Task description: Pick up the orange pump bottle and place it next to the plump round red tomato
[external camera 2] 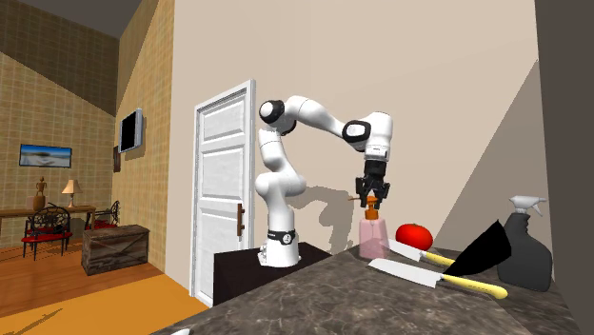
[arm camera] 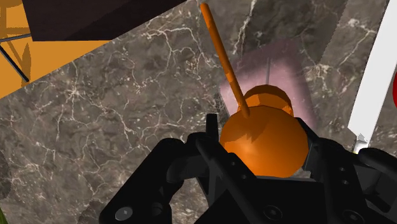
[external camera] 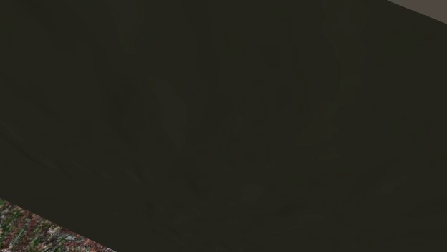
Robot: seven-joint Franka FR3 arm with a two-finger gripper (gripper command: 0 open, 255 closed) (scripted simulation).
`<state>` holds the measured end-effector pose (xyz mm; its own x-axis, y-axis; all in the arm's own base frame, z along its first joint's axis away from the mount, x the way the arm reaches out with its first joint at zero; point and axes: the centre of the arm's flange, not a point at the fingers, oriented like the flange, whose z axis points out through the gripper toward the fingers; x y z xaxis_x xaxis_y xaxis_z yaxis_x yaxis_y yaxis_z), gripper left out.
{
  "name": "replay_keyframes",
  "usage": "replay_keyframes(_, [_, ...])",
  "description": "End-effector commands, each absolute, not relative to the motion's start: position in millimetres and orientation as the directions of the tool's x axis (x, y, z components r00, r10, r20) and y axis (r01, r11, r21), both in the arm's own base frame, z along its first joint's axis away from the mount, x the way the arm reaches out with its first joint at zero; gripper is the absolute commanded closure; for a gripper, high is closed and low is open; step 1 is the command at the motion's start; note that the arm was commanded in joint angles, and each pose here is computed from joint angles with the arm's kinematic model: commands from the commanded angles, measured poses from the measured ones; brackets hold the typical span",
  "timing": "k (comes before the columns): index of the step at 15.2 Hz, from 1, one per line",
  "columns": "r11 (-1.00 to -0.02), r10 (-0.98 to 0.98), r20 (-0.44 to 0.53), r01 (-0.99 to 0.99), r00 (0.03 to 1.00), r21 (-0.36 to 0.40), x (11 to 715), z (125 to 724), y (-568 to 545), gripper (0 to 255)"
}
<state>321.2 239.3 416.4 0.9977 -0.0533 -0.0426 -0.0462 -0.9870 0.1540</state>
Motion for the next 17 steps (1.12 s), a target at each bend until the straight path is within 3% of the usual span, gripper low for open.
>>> replay_keyframes(1, [-0.987,-0.053,-0.042,-0.046,0.998,0.154,321,416,239,255])
replay_keyframes(2, [-0.987,-0.053,-0.042,-0.046,0.998,0.154,321,416,239,255])
replay_keyframes(3, [-0.987,-0.053,-0.042,-0.046,0.998,0.154,321,416,239,0])
replay_keyframes(17, [-0.987,-0.053,-0.042,-0.046,0.998,0.154,324,466,247,0])
